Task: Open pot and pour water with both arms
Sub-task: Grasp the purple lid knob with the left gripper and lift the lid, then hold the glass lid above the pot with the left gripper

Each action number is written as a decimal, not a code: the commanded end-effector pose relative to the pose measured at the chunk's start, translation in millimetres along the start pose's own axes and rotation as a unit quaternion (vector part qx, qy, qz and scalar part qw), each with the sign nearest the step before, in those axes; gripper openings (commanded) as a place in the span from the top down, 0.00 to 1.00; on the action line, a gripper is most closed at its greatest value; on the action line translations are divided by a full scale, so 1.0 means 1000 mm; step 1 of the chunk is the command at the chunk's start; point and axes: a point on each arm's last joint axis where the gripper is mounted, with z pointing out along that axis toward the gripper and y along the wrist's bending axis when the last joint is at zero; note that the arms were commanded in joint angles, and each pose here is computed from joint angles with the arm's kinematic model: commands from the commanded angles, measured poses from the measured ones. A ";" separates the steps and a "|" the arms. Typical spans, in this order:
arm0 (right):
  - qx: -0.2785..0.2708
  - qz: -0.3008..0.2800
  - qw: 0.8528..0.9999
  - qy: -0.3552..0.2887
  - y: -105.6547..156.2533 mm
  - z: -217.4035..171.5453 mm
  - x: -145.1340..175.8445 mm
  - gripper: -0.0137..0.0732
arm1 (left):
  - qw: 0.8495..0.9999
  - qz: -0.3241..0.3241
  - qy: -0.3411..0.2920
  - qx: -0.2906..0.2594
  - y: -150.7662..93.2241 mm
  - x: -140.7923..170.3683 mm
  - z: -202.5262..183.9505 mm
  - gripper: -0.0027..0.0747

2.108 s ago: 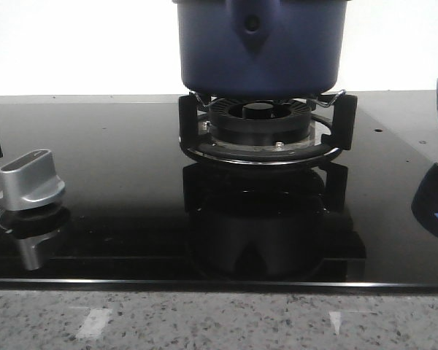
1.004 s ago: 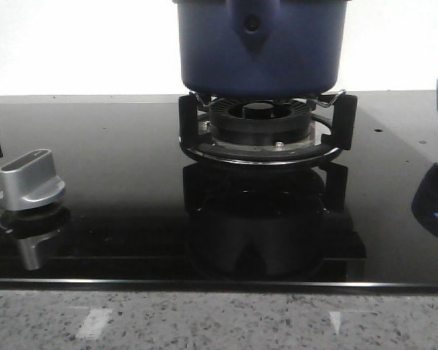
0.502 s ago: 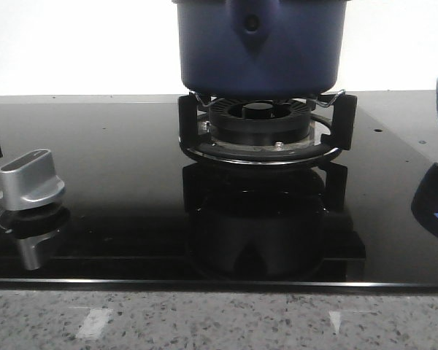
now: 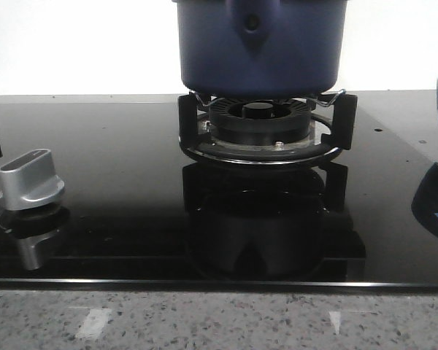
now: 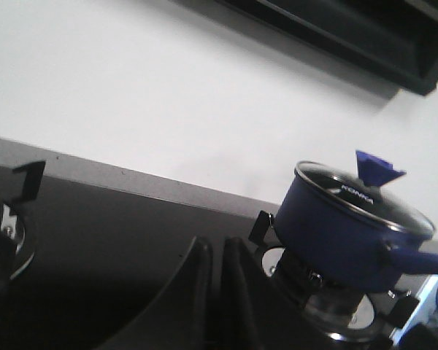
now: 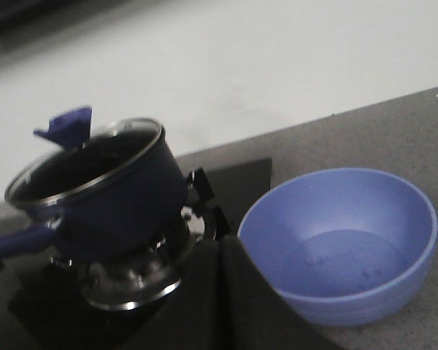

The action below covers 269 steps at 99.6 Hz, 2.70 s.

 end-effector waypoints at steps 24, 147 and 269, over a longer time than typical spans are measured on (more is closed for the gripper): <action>-0.016 -0.058 0.998 -0.004 0.015 -0.009 -0.038 0.85 | 0.994 0.089 0.012 0.056 -0.019 -0.043 0.010 0.68; -0.038 -0.059 0.997 0.022 0.016 -0.010 -0.034 0.39 | 0.923 0.125 0.106 0.349 -0.085 -0.094 0.207 0.26; -0.051 -0.062 0.996 0.030 0.017 -0.011 -0.033 0.39 | 0.926 0.092 0.117 0.346 -0.105 -0.012 0.341 0.26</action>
